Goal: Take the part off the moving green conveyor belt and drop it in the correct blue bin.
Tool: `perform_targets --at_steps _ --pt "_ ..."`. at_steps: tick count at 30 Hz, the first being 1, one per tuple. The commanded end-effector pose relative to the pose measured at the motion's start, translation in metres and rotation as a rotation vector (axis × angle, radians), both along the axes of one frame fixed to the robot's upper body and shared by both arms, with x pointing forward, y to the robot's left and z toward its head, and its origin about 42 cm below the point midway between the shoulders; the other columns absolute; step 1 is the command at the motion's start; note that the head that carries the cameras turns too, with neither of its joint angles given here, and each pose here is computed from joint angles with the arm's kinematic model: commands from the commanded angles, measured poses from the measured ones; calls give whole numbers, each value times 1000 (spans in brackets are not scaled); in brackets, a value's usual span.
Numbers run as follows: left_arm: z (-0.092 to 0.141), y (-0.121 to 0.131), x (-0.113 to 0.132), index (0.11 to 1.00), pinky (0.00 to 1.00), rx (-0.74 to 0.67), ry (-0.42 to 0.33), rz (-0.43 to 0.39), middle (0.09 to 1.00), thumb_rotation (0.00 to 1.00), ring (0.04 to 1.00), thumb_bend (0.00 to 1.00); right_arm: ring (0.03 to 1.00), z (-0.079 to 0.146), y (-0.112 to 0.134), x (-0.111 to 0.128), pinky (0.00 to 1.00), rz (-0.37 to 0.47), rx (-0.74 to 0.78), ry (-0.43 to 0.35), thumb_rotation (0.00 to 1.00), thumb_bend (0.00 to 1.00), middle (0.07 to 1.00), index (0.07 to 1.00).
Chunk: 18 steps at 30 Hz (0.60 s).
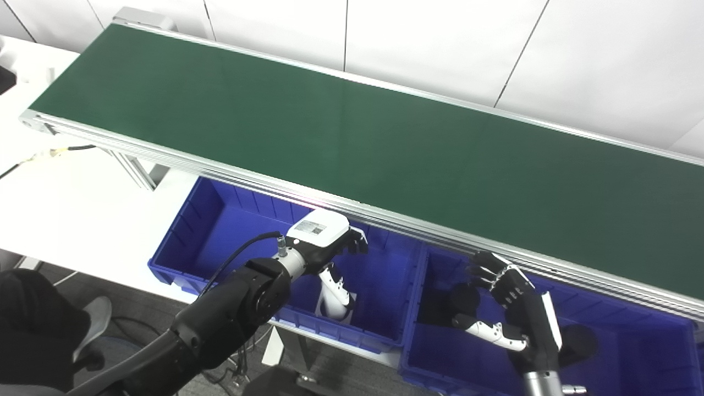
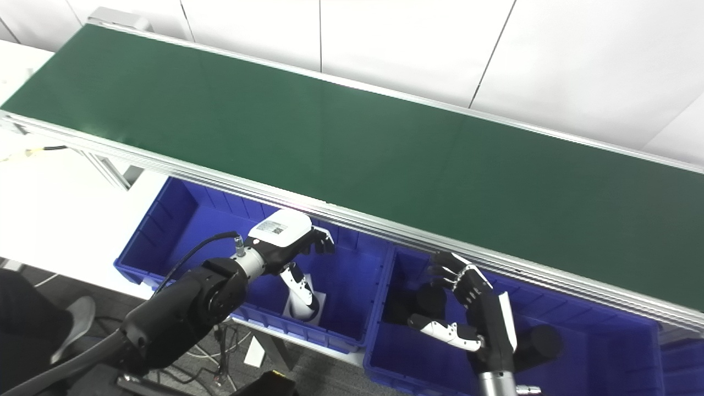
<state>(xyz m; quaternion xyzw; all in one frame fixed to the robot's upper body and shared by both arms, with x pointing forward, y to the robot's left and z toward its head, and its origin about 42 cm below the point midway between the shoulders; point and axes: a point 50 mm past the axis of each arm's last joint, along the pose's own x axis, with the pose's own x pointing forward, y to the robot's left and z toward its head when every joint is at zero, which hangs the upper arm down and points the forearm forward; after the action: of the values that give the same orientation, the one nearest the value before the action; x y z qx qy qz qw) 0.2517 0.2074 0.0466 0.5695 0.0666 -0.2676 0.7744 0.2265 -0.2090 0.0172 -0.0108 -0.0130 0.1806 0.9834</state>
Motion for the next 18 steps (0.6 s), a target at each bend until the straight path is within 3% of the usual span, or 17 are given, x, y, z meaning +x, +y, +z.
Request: perform_targets --at_steps 1,12,14,18 --pt "15 1 10 764 580 -2 -36 -23 777 378 743 1000 712 10 3 6 644 1 17 -63 162 887 749 735" --pt "27 -2 6 806 590 -63 -22 -55 805 454 766 1000 711 10 4 6 644 0 11 -64 155 888 748 733" --pt "34 -5 3 815 585 -114 -21 -57 803 486 755 1000 710 9 4 6 645 2 12 -61 154 889 747 732" --pt "52 -15 -10 826 604 -345 32 -22 822 422 768 1000 711 8 2 6 643 3 10 -56 154 887 747 733"
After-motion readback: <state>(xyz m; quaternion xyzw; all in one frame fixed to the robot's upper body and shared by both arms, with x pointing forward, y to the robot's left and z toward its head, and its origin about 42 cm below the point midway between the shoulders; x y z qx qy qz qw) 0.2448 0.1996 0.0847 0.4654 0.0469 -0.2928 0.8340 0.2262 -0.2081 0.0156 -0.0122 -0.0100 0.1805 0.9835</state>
